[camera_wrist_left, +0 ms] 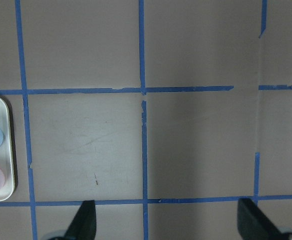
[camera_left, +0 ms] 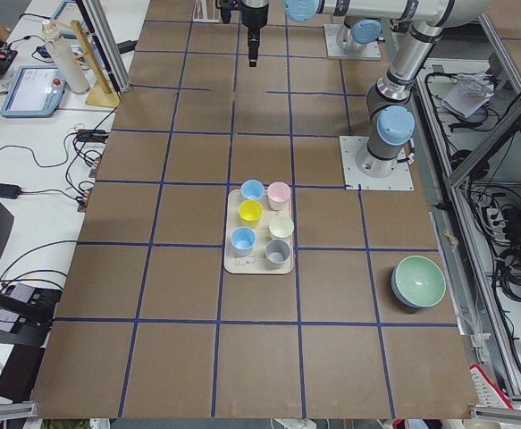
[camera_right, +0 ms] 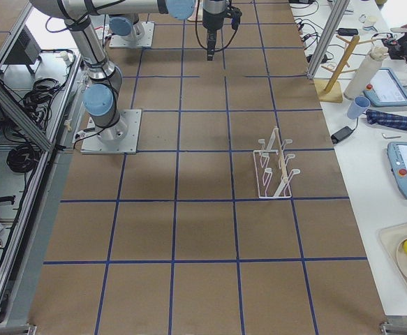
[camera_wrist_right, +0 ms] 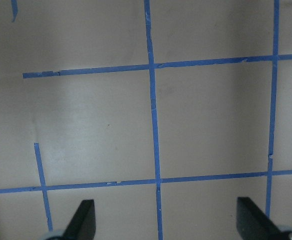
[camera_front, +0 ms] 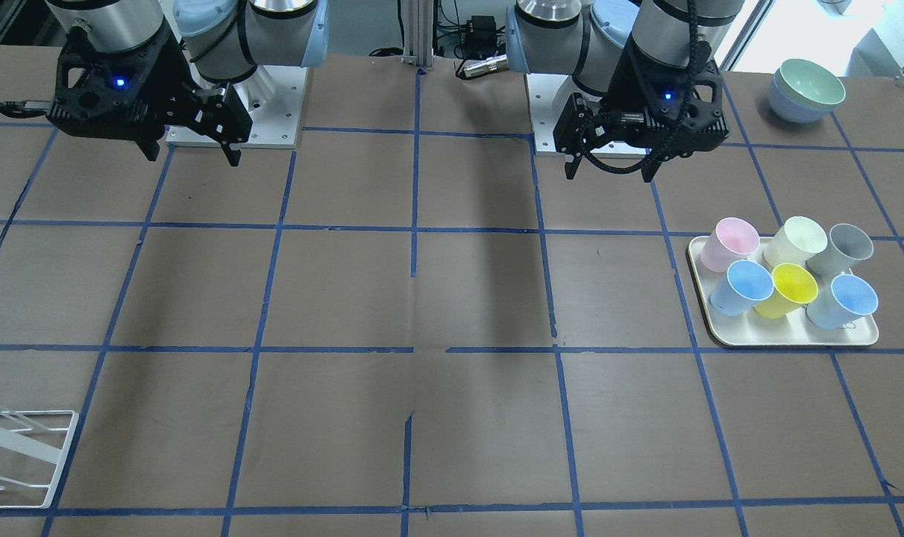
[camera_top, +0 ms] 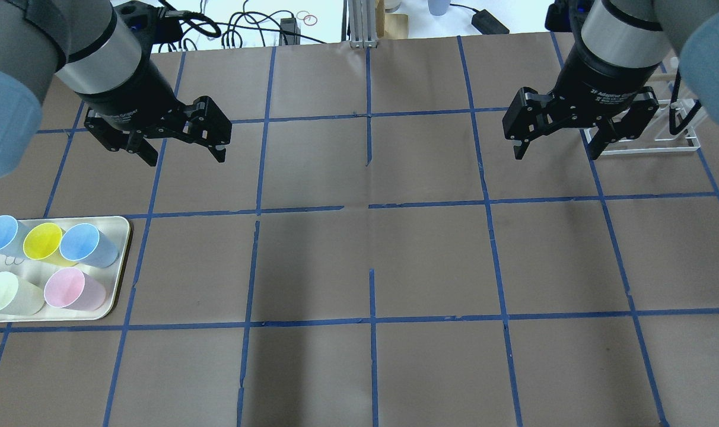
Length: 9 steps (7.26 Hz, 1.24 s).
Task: Transfer IKEA cup to right arm and place on rack
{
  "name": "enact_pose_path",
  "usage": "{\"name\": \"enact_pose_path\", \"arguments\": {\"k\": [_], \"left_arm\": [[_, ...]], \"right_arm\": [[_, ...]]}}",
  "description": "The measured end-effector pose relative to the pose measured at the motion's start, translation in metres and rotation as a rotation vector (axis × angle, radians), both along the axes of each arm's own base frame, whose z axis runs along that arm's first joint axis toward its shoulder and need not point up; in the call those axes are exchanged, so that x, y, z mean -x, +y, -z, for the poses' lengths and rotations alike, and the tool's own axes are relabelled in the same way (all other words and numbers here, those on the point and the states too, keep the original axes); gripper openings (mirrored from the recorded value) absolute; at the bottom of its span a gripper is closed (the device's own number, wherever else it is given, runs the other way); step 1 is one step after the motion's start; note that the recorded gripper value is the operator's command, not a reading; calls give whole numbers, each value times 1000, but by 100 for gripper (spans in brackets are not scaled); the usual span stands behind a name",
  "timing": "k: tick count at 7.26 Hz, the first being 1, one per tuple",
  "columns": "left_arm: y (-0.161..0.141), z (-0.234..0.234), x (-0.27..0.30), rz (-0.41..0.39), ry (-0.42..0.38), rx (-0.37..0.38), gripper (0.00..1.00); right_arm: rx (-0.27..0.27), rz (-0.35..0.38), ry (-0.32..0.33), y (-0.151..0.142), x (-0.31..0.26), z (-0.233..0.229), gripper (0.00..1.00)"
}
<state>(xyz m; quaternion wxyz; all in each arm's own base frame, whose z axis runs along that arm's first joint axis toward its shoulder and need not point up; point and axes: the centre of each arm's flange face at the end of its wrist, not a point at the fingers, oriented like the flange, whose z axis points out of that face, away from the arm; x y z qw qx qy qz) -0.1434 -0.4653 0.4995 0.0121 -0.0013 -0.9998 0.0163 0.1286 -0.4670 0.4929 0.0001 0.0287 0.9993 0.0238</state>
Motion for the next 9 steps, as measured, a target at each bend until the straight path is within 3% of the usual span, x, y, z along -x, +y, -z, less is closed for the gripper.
{"name": "enact_pose_path", "arguments": {"k": [7, 9], "left_arm": [[-1, 0, -2, 5, -2, 5, 100], [-4, 0, -14, -13, -4, 3, 100]], "right_arm": [[22, 3, -3, -7, 0, 2, 100], [57, 3, -2, -14, 1, 1, 100]]}}
